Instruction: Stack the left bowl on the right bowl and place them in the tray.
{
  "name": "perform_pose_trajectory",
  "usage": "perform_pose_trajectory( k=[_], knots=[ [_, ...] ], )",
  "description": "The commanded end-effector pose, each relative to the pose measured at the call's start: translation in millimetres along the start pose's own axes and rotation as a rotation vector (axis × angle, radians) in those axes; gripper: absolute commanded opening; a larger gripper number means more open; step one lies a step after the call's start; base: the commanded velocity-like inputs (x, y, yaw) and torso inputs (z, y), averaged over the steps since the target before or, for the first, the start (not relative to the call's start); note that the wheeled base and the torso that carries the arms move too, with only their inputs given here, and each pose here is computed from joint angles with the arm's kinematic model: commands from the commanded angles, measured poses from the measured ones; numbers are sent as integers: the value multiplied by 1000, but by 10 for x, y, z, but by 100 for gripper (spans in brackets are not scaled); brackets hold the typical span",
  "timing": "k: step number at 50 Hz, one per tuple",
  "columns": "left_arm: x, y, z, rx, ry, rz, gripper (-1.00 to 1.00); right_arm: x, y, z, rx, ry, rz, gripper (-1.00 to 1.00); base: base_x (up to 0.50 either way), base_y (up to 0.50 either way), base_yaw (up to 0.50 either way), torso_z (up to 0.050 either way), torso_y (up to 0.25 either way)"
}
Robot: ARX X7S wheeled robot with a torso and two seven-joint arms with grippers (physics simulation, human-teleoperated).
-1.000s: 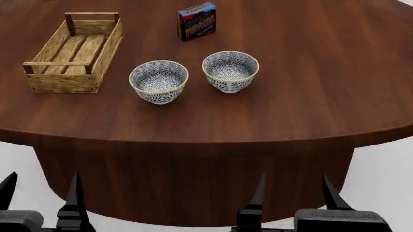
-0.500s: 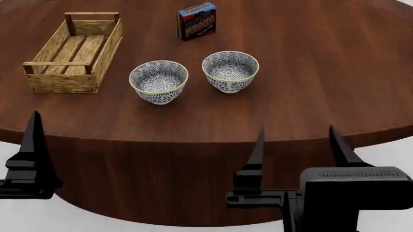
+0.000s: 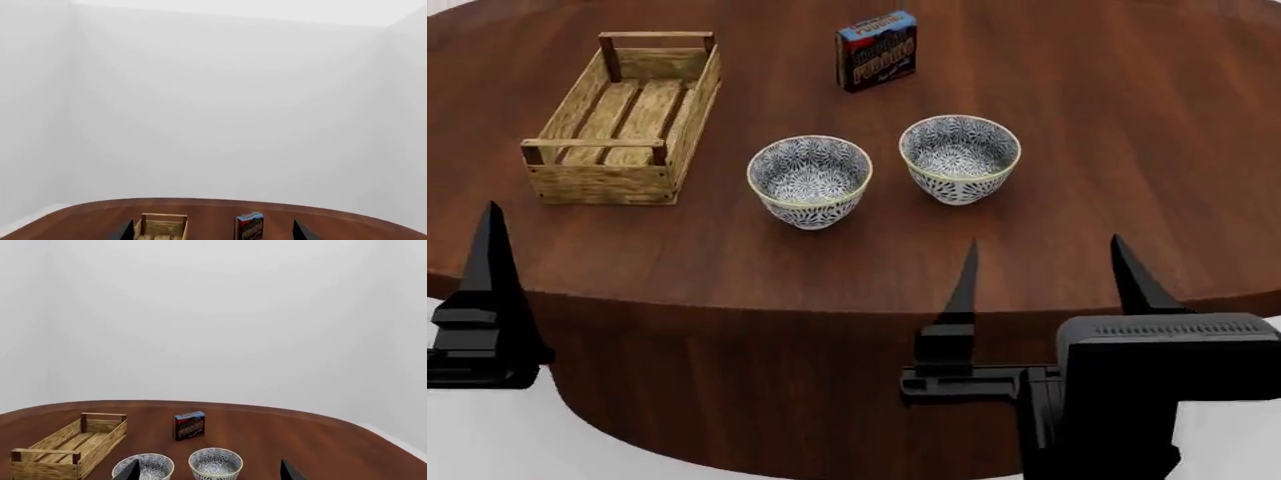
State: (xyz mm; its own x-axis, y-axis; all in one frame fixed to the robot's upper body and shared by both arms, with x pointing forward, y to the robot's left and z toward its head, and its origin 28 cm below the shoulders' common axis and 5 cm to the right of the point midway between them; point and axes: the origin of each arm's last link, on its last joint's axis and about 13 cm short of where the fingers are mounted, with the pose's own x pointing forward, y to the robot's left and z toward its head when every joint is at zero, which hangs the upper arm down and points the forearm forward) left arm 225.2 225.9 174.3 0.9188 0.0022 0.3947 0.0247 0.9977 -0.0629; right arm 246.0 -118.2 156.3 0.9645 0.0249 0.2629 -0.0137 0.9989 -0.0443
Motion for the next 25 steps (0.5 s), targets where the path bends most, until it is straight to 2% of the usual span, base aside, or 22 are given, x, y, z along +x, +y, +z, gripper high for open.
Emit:
perform_pose_trajectory(
  k=[1, 25],
  knots=[
    [-5, -1, -16, 22, -9, 6, 100, 15, -11, -3, 4, 1, 0, 100, 184, 500, 0, 0, 0],
    [3, 18, 9, 17, -26, 30, 100, 15, -7, -27, -12, 9, -1, 100, 197, 500, 0, 0, 0]
  ],
)
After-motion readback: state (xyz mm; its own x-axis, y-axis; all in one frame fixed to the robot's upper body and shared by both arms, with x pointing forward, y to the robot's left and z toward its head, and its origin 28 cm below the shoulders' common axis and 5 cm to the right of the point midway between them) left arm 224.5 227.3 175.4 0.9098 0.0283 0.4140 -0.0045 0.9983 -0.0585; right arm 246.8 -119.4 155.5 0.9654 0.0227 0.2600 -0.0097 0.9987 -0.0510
